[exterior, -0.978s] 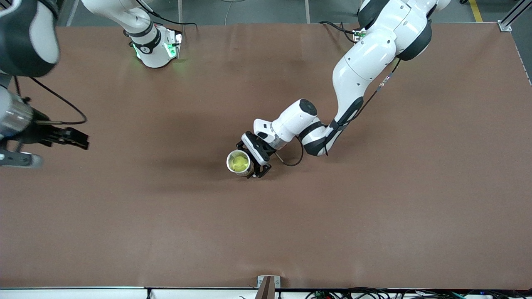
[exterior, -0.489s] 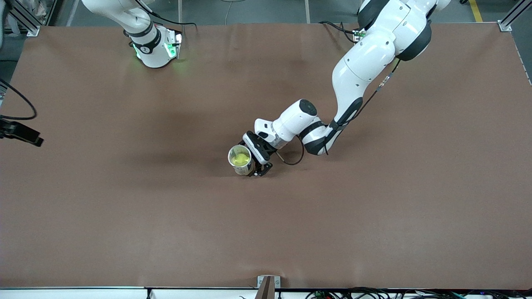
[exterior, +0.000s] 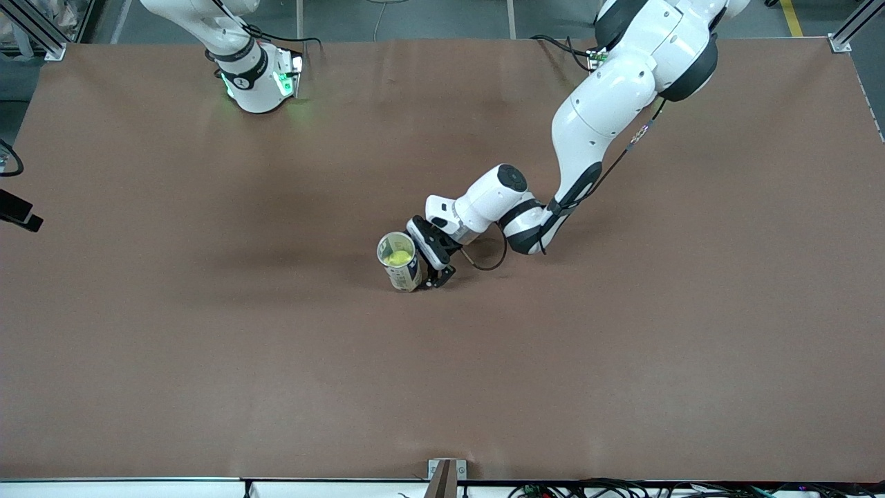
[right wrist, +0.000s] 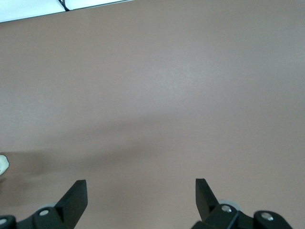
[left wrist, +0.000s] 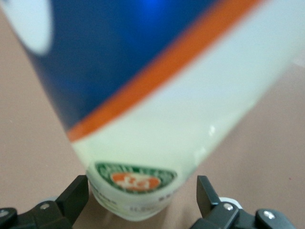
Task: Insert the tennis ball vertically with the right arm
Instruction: 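Lower the can upright onto the table with the left gripper, then open the left gripper and lift it off the can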
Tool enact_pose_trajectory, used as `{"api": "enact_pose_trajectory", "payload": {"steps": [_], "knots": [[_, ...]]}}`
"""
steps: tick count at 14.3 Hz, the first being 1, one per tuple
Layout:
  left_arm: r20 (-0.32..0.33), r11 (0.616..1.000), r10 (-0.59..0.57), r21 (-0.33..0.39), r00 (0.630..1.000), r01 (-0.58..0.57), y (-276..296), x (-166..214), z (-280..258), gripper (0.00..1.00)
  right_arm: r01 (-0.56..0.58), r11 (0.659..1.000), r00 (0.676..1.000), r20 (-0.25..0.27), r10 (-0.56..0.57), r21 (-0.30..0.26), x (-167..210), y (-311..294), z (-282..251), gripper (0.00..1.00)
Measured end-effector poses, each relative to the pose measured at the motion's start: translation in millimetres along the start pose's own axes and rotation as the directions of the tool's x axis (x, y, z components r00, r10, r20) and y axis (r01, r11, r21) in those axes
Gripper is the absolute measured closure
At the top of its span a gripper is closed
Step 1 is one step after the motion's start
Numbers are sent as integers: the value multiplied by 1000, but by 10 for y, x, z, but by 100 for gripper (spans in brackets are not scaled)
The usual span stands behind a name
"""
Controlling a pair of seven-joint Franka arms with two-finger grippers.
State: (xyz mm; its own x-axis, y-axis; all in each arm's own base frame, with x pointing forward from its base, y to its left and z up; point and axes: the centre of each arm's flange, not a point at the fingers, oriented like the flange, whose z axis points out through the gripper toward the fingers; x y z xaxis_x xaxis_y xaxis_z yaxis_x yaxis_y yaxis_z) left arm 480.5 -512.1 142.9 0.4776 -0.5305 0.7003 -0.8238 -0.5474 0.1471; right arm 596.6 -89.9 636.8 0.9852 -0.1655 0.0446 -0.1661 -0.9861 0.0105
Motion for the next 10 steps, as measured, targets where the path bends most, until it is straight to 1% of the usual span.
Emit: {"api": "enact_pose_trajectory", "payload": {"steps": [3, 6, 8, 10], "knots": [[30, 1000, 3, 0, 1000, -3, 6, -76, -46, 0, 6, 1000, 1000, -1, -6, 2, 2, -20, 3, 0], [69, 1000, 7, 21, 998, -9, -86, -69, -213, 0, 15, 1000, 1000, -1, -15, 5, 5, 28, 11, 0], [109, 999, 8, 40, 994, -13, -161, -74, -345, 0, 20, 1000, 1000, -2, -20, 9, 3, 65, 23, 0], [169, 998, 14, 62, 986, -24, -202, -74, -483, 0, 27, 1000, 1000, -2, -27, 11, -8, 40, 17, 0]]}}
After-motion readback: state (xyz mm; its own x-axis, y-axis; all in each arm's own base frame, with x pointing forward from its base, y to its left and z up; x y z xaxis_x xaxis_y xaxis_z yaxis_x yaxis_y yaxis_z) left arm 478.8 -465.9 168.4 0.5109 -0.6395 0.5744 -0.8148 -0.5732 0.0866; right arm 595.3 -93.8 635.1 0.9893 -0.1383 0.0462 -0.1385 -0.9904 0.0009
